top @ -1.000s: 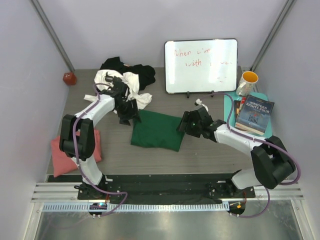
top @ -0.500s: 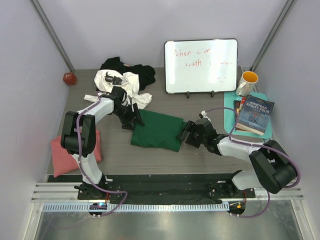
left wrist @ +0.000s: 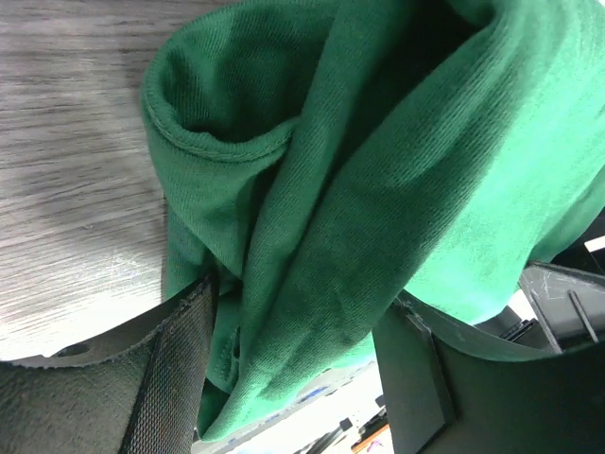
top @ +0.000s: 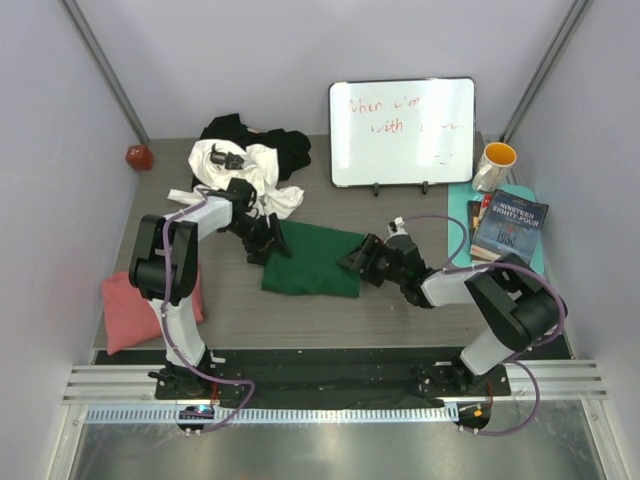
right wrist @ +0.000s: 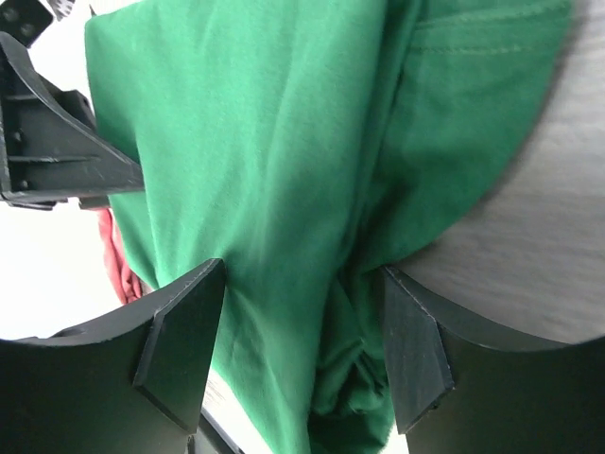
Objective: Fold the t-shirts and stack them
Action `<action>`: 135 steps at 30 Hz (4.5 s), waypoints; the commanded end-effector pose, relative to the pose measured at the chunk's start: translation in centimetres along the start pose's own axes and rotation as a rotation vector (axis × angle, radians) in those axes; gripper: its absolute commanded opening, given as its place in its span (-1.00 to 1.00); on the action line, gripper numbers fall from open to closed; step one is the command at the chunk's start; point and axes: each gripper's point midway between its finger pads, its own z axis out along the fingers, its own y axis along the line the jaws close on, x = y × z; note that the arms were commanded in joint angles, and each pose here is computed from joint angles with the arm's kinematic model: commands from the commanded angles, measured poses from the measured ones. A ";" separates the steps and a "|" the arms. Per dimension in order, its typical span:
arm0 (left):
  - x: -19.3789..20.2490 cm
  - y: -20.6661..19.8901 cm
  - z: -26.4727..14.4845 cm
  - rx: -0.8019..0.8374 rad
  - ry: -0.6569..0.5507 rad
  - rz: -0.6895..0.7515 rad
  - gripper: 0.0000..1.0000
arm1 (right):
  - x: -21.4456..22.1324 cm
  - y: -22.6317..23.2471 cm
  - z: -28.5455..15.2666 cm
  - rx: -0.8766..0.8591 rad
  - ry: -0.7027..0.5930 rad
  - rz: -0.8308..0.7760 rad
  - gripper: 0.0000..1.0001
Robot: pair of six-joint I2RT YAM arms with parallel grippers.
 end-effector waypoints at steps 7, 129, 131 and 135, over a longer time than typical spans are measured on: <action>0.3 -0.2 0.8 0.003 0.039 0.021 0.31 | 2.1 -1.9 2.7 0.033 0.099 0.012 0.41; 0.3 0.9 -6.8 -0.110 -0.244 -0.038 -1.00 | -6.0 8.7 -7.3 -0.084 -0.131 -0.236 -0.02; 0.3 1.3 -7.2 -0.117 -0.248 -0.045 -1.00 | -6.6 9.1 -7.6 -0.082 -0.146 -0.232 -0.03; 0.8 2.7 -8.0 -0.180 -0.235 -0.044 -0.99 | -7.6 9.4 -8.0 -0.080 -0.166 -0.230 -0.03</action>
